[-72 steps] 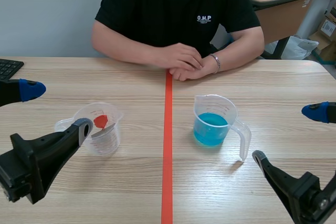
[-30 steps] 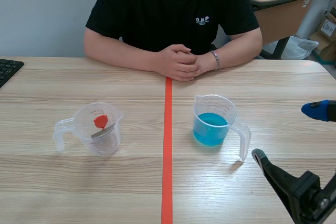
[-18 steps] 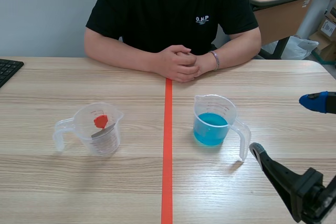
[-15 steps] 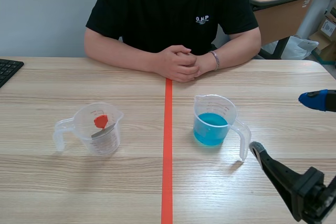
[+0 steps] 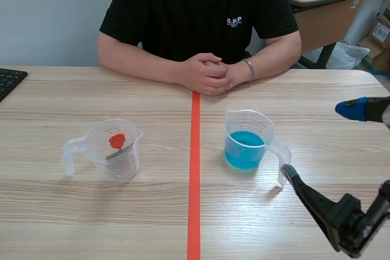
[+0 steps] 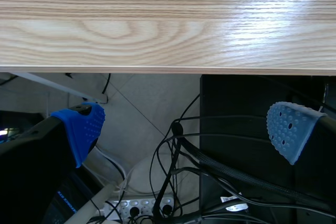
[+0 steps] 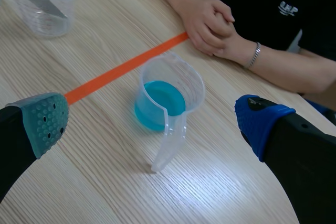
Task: Do the redox reaction experiment.
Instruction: 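Lift the metal plate out of the left beaker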
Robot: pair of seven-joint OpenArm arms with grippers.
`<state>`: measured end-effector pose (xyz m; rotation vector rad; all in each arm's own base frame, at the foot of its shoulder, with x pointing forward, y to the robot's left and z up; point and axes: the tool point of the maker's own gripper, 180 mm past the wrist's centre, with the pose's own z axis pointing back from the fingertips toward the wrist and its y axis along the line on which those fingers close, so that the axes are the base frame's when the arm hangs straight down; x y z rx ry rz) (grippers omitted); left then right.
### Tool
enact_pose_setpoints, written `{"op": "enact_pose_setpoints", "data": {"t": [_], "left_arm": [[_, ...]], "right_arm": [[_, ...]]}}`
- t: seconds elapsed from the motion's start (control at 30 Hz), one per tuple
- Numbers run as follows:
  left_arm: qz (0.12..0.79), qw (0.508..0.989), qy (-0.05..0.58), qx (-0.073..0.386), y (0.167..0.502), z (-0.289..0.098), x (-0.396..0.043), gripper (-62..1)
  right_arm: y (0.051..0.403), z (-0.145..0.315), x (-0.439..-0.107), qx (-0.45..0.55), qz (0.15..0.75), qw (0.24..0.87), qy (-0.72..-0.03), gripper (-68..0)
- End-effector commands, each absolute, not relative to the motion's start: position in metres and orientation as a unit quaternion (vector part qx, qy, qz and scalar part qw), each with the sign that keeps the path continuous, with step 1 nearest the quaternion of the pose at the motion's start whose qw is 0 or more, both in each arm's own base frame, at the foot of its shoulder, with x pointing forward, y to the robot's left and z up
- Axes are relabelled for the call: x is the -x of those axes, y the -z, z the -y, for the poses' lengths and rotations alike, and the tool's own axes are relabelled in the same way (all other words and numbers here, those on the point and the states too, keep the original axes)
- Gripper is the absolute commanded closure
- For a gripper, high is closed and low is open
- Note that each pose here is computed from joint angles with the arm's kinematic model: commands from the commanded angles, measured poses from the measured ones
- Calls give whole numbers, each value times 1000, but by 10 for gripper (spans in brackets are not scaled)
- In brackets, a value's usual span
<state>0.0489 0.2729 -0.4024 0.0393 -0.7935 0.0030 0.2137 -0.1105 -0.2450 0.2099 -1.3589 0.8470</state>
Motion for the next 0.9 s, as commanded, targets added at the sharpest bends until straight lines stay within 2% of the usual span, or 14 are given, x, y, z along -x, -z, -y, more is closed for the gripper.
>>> {"op": "enact_pose_setpoints", "data": {"t": [0.0, 0.27, 0.87], "left_arm": [[400, 916, -5, -16, 400, -271, -57, -623], [400, 916, -7, -18, 401, -273, -58, -623], [398, 917, -20, -15, 404, -268, -54, -623]], "right_arm": [[234, 101, -218, -105, 620, 670, -394, -679], [227, 72, -230, -136, 634, 637, -417, -679], [244, -8, -243, -237, 610, 570, -497, -679]]}}
